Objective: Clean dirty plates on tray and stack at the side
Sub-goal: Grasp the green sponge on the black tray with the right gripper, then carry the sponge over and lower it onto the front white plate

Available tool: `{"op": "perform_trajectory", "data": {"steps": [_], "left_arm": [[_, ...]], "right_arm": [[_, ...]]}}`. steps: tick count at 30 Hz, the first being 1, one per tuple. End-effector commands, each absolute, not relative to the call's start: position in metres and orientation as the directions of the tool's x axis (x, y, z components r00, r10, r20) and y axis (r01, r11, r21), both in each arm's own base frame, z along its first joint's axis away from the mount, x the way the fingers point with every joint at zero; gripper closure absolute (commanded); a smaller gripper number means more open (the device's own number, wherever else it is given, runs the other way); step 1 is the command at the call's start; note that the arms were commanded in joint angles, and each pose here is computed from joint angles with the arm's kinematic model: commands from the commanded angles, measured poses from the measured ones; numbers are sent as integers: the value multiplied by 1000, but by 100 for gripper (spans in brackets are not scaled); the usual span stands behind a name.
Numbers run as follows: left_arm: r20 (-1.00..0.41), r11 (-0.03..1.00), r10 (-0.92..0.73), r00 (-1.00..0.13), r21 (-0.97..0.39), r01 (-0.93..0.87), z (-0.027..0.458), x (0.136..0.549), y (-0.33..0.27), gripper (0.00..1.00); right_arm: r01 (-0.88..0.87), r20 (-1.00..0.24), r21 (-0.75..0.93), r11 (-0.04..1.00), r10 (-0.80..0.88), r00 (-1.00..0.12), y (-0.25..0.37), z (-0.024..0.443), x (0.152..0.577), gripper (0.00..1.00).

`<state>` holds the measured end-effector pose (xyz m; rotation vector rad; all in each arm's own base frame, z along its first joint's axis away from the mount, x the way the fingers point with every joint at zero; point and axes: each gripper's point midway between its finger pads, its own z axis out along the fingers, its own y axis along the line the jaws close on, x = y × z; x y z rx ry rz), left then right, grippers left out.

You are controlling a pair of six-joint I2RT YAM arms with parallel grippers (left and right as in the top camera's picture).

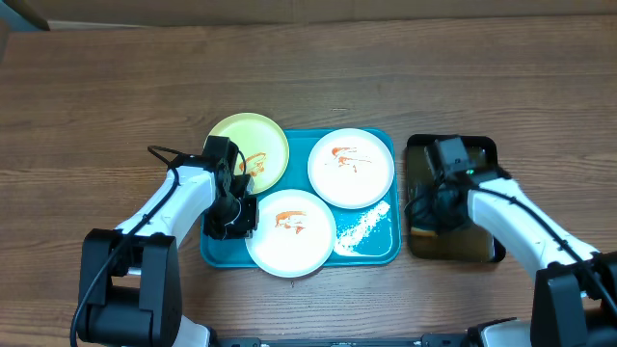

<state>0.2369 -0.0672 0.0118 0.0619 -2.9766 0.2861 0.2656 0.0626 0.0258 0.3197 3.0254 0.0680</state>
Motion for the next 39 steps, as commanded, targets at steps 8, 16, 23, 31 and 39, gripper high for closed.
{"op": "perform_trajectory", "data": {"steps": [8,16,23,31,39], "left_arm": [[142,982,-29,-989,-183,-55,13,243,-68,89],[142,982,-29,-989,-183,-55,13,243,-68,88],[142,982,-29,-990,-183,-55,13,243,-68,88],[141,982,-29,-990,-183,-55,13,243,-68,94],[131,981,-29,-991,-185,-53,13,245,-69,96]], "right_arm": [[242,-208,59,969,249,-946,44,78,314,96],[249,-152,36,968,251,-956,40,39,287,96],[251,-180,49,967,255,-950,40,17,284,96],[243,-235,72,967,253,-938,44,59,314,96],[115,-224,247,962,172,-959,82,130,331,96]]}}
